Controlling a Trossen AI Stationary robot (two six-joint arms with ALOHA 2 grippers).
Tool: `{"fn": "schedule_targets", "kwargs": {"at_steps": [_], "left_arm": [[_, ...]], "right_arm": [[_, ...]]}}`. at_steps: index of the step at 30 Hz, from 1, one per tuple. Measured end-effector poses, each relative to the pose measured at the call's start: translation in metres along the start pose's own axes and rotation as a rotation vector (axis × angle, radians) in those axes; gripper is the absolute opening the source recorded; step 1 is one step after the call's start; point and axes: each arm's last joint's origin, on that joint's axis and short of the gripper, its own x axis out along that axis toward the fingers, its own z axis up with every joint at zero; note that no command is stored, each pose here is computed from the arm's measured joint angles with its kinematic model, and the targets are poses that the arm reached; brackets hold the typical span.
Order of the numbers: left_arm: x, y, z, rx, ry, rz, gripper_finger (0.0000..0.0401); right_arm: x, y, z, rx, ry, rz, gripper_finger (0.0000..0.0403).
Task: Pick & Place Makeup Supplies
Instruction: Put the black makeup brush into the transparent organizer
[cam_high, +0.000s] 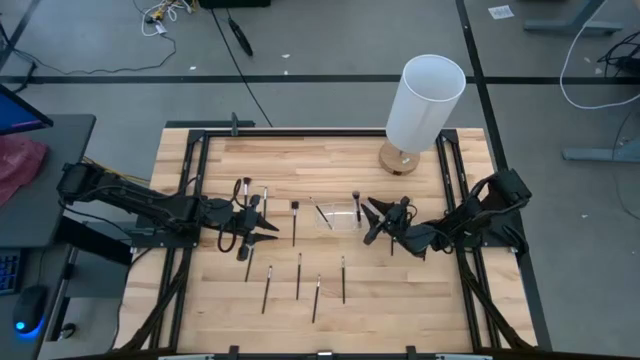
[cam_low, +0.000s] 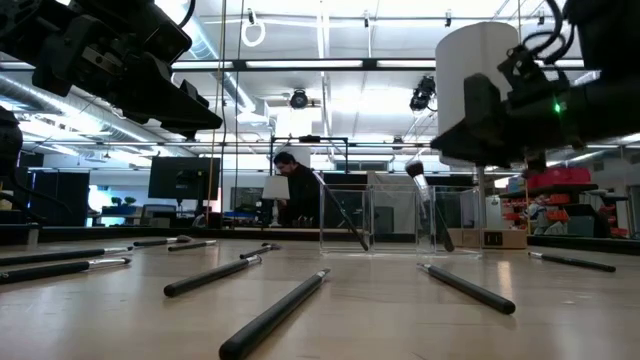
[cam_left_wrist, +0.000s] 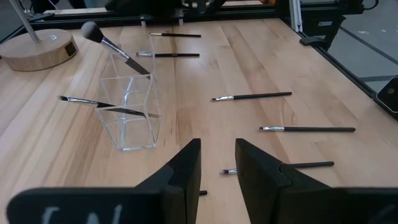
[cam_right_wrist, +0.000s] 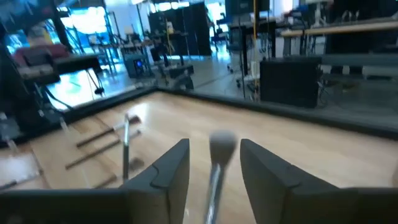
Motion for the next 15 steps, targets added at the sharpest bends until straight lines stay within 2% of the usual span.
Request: {"fn": "schedule_targets", "kwargs": {"at_steps": [9, 12, 15], "left_arm": [[0.000, 0.000, 0.000, 0.000, 0.000, 0.000, 0.0101], [0.000, 0.000, 0.000, -0.001, 0.000, 0.000, 0.0101], [0.000, 0.000, 0.000, -0.001, 0.000, 0.000, 0.0101]], "right_arm": [[-0.024, 0.017, 0.039, -0.059, -0.066, 0.158, 0.0135], [-0.039, 0.035, 0.051, -0.141, -0.059, 0.212, 0.0129], [-0.053, 0.057, 0.060, -0.268, -0.014, 0.199, 0.0125]]}}
